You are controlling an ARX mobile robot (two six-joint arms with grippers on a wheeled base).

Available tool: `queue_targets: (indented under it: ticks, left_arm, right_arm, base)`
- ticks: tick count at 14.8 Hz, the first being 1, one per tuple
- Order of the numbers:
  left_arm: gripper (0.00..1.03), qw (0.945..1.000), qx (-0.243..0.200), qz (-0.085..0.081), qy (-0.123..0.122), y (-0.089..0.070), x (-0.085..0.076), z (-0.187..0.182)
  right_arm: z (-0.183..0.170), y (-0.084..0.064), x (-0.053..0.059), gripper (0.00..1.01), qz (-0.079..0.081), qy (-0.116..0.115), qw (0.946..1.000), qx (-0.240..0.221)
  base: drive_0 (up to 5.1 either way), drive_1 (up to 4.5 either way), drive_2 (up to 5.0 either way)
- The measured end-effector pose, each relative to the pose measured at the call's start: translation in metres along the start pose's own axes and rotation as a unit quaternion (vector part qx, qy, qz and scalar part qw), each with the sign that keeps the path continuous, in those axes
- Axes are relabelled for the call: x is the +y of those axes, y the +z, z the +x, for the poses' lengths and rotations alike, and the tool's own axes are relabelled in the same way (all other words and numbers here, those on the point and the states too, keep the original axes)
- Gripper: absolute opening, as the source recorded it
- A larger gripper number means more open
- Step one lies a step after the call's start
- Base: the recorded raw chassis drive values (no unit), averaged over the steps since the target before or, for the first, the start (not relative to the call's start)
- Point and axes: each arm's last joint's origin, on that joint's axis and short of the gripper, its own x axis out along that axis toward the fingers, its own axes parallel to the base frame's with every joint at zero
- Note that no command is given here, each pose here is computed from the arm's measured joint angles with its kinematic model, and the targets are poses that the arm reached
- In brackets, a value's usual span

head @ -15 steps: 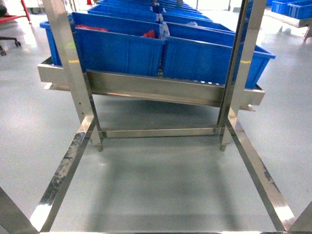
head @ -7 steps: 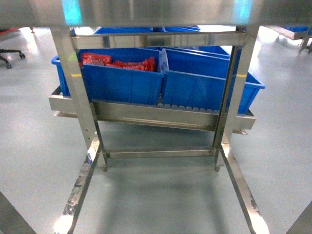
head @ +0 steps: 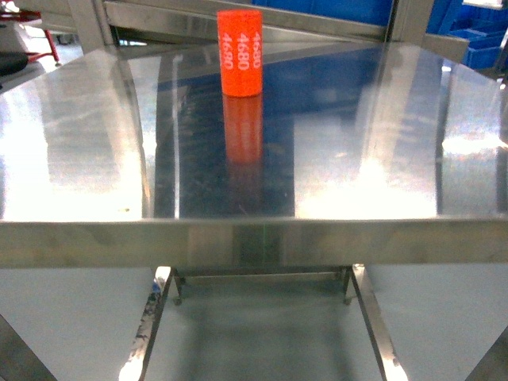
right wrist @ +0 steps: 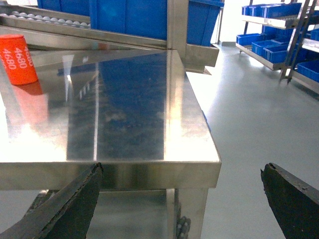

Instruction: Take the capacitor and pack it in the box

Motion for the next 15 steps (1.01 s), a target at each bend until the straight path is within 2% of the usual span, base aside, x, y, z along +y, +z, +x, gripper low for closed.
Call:
queue_targets:
  ticks: [15]
  left_arm:
    - [0.98,1.0000,0.000,0.000,0.000,0.0001,0.0000,0.0000]
  right_arm:
    - [0.0000,-0.0001,0.0000,0.98,0.001,0.000,1.0000,0.000]
  base:
    - [0.0,0.00,0.0]
